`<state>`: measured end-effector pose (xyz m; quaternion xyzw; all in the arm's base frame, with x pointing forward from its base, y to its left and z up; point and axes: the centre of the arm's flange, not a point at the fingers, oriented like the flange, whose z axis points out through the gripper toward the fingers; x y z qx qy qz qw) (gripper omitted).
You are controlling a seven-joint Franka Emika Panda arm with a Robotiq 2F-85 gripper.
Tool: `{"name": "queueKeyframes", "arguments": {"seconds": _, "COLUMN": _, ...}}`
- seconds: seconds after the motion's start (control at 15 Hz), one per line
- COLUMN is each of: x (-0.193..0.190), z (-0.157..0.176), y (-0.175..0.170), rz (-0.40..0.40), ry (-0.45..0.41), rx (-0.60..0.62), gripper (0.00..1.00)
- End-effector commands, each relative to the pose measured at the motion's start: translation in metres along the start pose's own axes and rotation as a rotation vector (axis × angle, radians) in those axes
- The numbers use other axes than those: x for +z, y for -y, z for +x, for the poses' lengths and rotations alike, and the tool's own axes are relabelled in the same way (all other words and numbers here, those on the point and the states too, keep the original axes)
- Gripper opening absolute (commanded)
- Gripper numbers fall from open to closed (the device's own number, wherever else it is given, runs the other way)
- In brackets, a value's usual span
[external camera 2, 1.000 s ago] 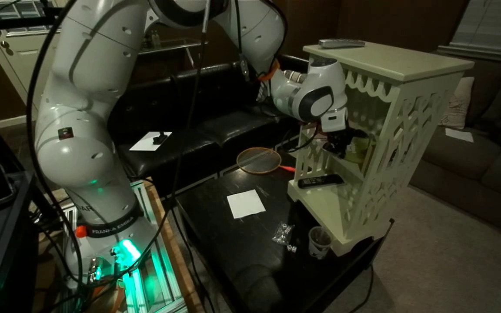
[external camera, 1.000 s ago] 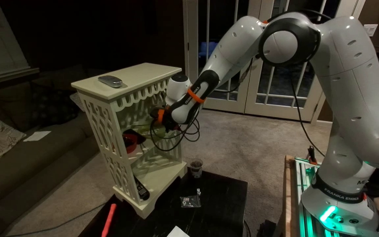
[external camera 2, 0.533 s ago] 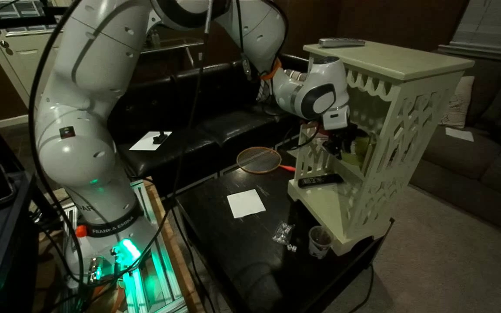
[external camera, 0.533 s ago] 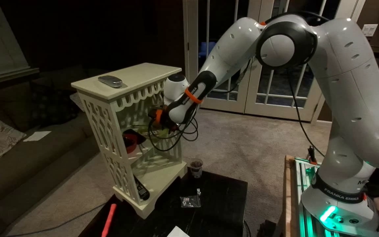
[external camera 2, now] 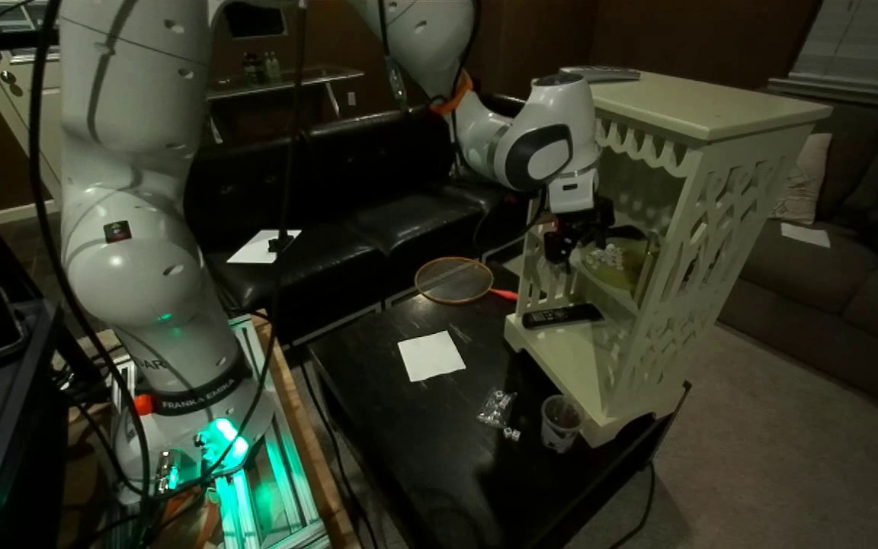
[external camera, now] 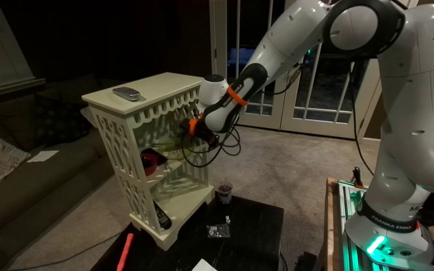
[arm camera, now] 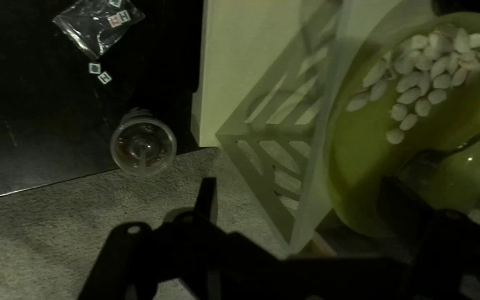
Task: Put the yellow bowl in the top shelf
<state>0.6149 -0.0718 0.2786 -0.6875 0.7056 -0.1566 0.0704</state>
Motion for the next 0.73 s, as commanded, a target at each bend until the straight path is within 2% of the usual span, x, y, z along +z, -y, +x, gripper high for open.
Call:
{"name": "queueKeyframes", "arguments": {"seconds": 0.0, "x": -0.04, "z": -0.007, "y": -0.074, "rz": -0.049, "ry": 0.119, "rx": -0.079, "gripper": 1.0}}
{"name": "queueKeyframes", "arguments": {"seconds": 0.2, "x": -0.071, "z": -0.018, "y": -0.119, "rz": -0.087, "ry": 0.233, "rx": -0.191, "gripper": 1.0}}
{"name": "queueKeyframes", "arguments": {"seconds": 0.4, "x": -0.102, "z": -0.025, "y": -0.164, "rz": -0.172, "ry": 0.295, "rx": -0.347, "gripper": 1.0}}
{"name": "queueKeyframes", "arguments": {"seconds": 0.53, "x": -0.124, "z": -0.021, "y": -0.191, "rz": -0.199, "ry": 0.338, "rx": -0.466, "gripper": 1.0}}
{"name": "queueKeyframes", "arguments": {"seconds": 0.6, "x": -0.081, "z": -0.034, "y": -0.155, "rz": -0.199, "ry": 0.304, "rx": -0.384, "gripper": 1.0}}
{"name": "queueKeyframes", "arguments": {"seconds": 0.67, "x": -0.089, "z": -0.032, "y": -0.161, "rz": -0.196, "ry": 0.31, "rx": -0.396, "gripper": 1.0}}
